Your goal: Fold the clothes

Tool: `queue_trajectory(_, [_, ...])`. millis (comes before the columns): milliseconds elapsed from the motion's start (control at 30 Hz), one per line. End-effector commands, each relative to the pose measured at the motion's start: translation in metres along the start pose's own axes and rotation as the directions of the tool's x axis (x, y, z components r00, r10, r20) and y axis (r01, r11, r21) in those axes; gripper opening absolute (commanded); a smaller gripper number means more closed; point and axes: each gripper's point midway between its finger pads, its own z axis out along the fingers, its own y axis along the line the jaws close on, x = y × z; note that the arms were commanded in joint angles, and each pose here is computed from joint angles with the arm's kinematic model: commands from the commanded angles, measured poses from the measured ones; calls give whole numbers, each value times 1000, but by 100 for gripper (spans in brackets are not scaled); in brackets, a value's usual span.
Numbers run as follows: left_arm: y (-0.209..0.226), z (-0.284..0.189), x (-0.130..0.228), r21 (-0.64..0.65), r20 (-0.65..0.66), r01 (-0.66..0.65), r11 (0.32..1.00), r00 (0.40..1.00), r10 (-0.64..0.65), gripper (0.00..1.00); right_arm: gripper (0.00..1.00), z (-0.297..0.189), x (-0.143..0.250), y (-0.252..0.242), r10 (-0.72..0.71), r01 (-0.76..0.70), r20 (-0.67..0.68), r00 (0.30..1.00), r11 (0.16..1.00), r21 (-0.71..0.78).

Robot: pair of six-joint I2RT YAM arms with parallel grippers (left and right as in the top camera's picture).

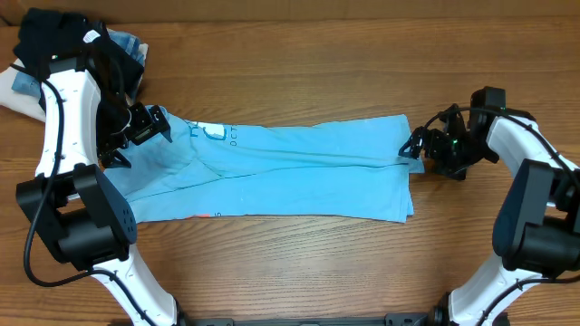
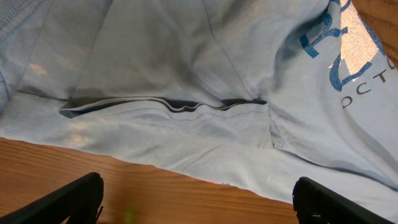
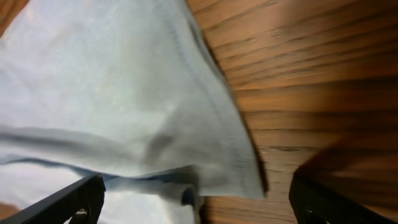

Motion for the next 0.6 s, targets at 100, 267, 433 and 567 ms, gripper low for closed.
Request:
queue_trajectory(100, [-3, -6, -1, -3, 26, -31, 1000, 999, 31, 100, 100, 49, 45, 2, 10, -18, -214, 977, 999, -32])
queue_trajectory(267, [-3, -6, -1, -3, 25, -31, 1000, 999, 31, 100, 100, 55, 60, 10, -1, -7, -261, 965, 1000, -30])
queue_trajectory(433, [-3, -6, -1, -3, 25, -31, 1000, 999, 31, 100, 96, 58, 63, 16, -4, -3, -275, 962, 1000, -24])
queue_trajectory(567, [-3, -6, -1, -4, 24, -31, 1000, 999, 31, 100, 57, 58, 61, 16, 30, -36, -265, 964, 999, -15])
